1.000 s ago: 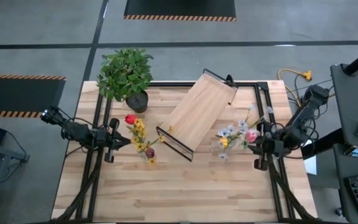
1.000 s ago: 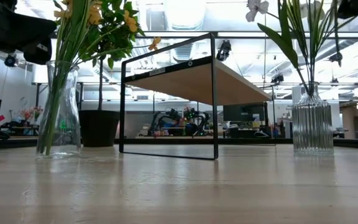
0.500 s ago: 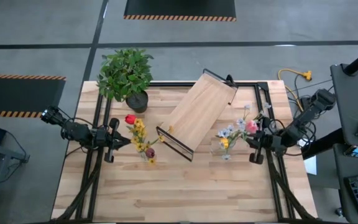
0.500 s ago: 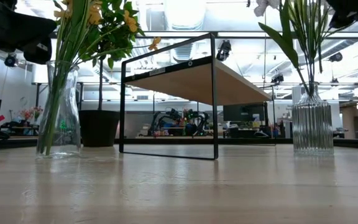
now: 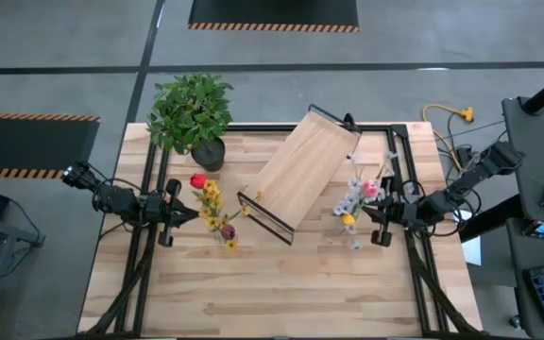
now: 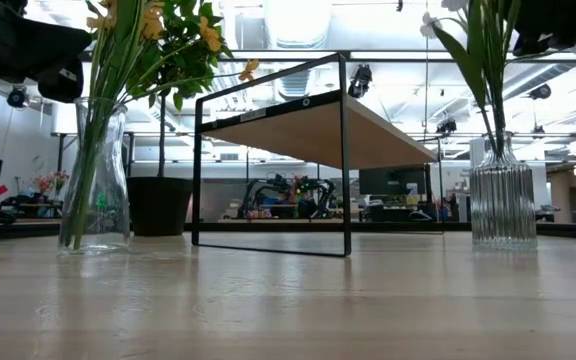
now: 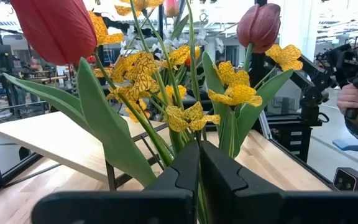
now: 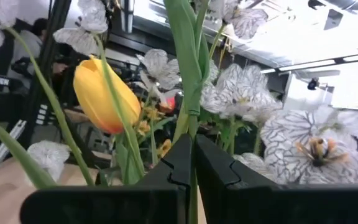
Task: Pick and place flowers into a vace then onto a shelf
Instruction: Put the pink flower into the right transparent vase, then put the right flower vase on the shelf
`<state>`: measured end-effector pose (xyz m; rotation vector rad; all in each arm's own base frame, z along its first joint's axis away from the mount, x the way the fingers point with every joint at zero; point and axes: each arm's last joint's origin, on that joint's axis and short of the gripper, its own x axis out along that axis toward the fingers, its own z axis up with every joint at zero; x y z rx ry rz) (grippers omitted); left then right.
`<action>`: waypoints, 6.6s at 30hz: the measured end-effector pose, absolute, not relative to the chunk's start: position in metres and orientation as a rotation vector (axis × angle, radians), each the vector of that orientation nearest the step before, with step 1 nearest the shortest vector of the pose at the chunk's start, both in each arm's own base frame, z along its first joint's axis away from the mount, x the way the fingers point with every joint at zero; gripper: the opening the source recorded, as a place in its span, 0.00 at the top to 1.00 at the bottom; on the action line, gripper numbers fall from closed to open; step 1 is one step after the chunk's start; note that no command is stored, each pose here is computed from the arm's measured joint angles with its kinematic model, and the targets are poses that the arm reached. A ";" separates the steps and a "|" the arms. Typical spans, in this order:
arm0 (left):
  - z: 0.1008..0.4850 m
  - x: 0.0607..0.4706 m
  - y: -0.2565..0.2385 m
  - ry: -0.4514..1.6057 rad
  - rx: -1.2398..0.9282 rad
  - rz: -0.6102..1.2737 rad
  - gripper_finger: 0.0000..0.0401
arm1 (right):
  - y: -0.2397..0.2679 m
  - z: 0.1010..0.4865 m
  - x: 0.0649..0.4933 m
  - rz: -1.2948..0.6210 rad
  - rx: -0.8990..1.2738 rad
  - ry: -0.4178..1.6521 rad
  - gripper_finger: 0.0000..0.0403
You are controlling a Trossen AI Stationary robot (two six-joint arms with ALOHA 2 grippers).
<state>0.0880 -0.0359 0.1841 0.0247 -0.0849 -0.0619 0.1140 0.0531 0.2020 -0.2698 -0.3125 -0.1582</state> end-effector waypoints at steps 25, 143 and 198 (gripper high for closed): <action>0.184 0.088 -0.036 -0.085 0.024 -0.063 1.00 | 0.054 0.178 0.128 -0.200 -0.225 -0.107 0.98; 0.185 0.088 -0.036 -0.090 -0.023 -0.065 1.00 | 0.084 0.264 0.114 -0.195 0.147 0.697 0.14; 0.185 0.088 -0.036 -0.089 -0.024 -0.063 1.00 | 0.076 0.283 0.089 -0.184 0.201 1.255 0.06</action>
